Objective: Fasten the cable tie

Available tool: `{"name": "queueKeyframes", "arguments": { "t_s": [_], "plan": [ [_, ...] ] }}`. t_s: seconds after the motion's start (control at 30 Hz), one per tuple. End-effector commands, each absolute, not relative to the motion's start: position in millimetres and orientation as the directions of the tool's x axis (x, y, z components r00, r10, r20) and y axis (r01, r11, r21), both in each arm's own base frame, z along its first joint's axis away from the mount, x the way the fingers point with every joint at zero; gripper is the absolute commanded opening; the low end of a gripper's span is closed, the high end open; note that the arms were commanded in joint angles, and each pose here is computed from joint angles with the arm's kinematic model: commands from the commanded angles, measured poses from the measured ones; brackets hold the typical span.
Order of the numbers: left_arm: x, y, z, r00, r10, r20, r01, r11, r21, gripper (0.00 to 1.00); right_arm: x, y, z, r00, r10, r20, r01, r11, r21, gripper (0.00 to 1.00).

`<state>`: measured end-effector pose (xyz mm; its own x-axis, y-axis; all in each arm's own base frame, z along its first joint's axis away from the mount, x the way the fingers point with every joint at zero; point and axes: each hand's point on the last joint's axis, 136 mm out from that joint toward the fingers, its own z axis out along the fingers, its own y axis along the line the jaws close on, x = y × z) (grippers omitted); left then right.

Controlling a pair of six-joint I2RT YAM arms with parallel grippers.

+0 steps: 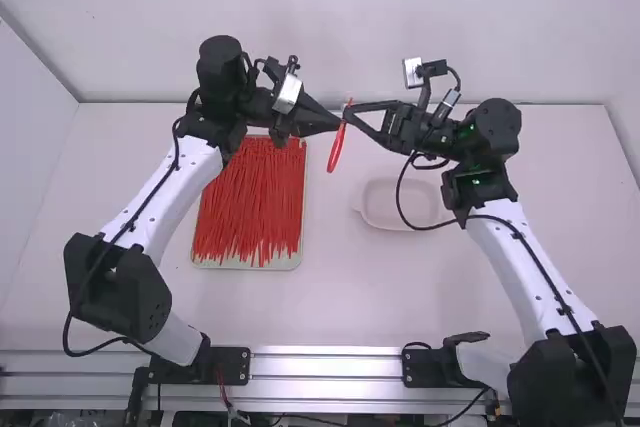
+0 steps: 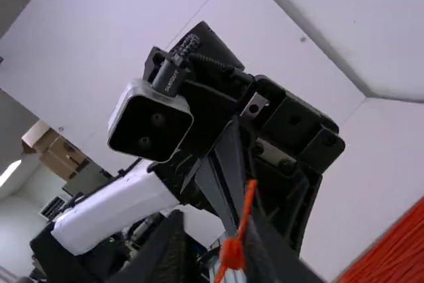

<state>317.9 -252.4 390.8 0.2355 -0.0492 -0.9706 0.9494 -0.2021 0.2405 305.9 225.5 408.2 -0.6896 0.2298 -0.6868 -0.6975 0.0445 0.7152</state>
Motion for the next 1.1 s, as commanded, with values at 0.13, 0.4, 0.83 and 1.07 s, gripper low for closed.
{"name": "queueKeyframes", "arguments": {
  "t_s": [0.13,0.4,0.83,1.07],
  "plan": [
    [308,-256,395,0.255,-0.062,-0.965,0.937,-0.23,0.262,0.02,305,225,418,-0.67,0.237,-0.704,-0.717,0.041,0.696,0.06],
    [308,-256,395,0.251,-0.062,-0.966,0.938,-0.232,0.259,0.02,305,225,418,-0.67,0.236,-0.703,-0.717,0.04,0.696,0.0],
    [305,-259,378,0.261,-0.06,-0.964,0.935,-0.233,0.267,0.02,313,214,421,-0.664,0.261,-0.701,-0.712,0.065,0.699,0.0],
    [299,-263,370,0.254,-0.06,-0.965,0.933,-0.246,0.261,0.02,315,212,439,-0.64,0.265,-0.721,-0.735,0.064,0.676,0.0]
  ]
}}
